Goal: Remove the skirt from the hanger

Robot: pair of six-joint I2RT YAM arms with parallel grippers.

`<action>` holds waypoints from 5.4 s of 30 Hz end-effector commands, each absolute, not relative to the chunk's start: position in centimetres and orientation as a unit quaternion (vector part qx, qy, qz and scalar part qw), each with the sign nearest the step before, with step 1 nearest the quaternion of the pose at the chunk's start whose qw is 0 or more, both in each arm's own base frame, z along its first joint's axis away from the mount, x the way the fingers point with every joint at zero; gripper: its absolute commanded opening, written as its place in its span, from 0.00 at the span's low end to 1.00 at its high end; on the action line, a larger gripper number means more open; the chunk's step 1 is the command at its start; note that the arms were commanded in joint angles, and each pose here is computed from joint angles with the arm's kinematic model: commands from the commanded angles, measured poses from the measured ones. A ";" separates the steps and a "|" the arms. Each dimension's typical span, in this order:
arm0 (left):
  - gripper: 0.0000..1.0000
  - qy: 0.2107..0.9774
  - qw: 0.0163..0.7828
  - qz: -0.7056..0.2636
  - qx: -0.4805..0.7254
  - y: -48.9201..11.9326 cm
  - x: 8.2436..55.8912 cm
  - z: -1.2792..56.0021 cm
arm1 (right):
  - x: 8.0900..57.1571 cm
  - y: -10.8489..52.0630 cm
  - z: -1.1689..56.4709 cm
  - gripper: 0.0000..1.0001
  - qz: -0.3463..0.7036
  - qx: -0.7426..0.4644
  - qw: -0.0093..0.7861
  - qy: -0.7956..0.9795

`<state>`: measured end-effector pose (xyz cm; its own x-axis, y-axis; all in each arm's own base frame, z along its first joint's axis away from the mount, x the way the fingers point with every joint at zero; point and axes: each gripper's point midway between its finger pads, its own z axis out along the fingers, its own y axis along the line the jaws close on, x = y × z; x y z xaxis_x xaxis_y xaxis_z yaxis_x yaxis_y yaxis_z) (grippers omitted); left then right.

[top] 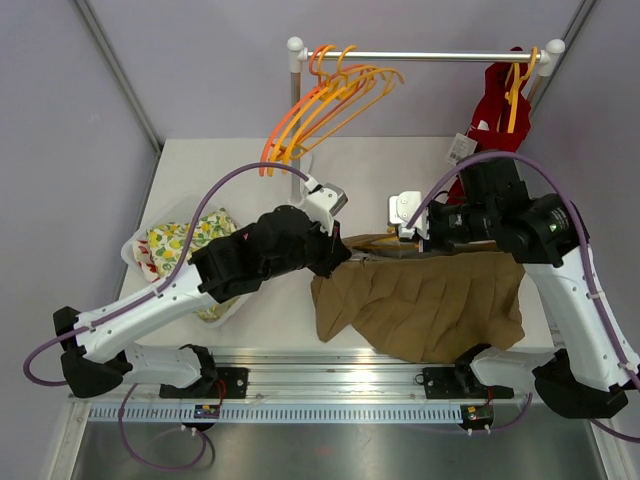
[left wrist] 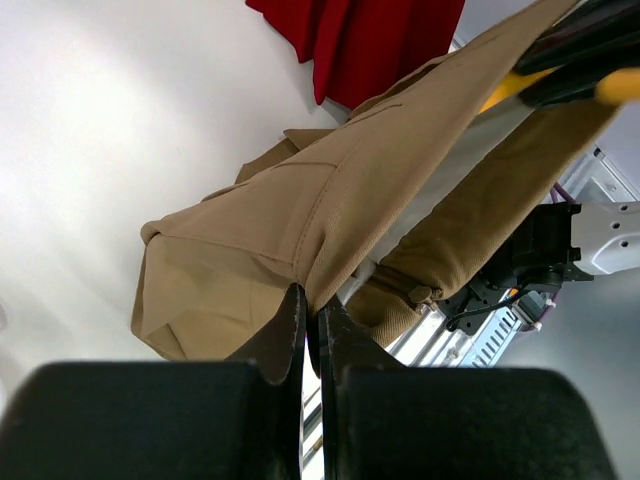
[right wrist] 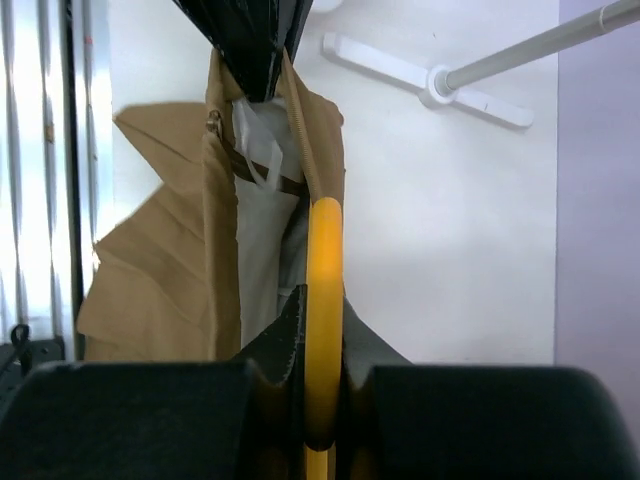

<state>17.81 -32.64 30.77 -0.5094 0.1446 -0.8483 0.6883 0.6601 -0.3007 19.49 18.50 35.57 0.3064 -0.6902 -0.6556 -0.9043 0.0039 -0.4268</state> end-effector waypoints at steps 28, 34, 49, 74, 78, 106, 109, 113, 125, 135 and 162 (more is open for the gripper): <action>0.00 0.732 0.476 -0.429 0.232 -30.1 16.1 40.7 | 19.2 20.8 31.1 0.00 0.218 -0.663 0.374 0.611; 0.00 0.744 0.445 -0.418 0.270 -32.3 16.4 38.6 | 19.5 22.2 31.0 0.00 0.212 -0.686 0.368 0.591; 0.01 0.705 0.423 -0.469 0.322 -35.0 15.0 37.9 | 17.7 22.9 32.7 0.00 0.252 -0.704 0.362 0.557; 0.00 0.815 0.480 -0.254 0.201 -26.7 22.3 32.4 | 17.9 15.6 35.5 0.00 0.129 -0.673 0.391 0.614; 0.00 0.828 0.484 -0.206 0.193 -25.0 23.5 31.0 | 17.0 13.4 37.1 0.00 0.113 -0.637 0.424 0.633; 0.92 0.694 0.590 -0.298 0.286 -22.5 18.4 34.3 | 35.6 12.7 49.8 0.00 0.070 -0.201 0.636 0.742; 0.94 0.692 0.591 -0.313 0.271 -21.9 17.6 34.1 | 38.8 12.4 50.0 0.00 0.044 -0.172 0.643 0.745; 0.95 0.685 0.598 -0.328 0.256 -21.1 17.0 34.2 | 42.2 12.1 50.2 0.00 0.032 -0.144 0.653 0.743; 0.95 0.685 0.596 -0.342 0.243 -20.8 16.5 33.6 | 46.4 11.5 53.4 0.00 0.040 -0.090 0.709 0.698; 0.96 0.686 0.591 -0.350 0.239 -21.1 16.4 33.2 | 49.8 11.3 51.1 0.00 0.029 -0.074 0.702 0.708; 0.96 0.683 0.587 -0.361 0.241 -21.6 16.2 33.1 | 48.7 11.0 47.4 0.55 0.036 -0.108 0.676 0.728</action>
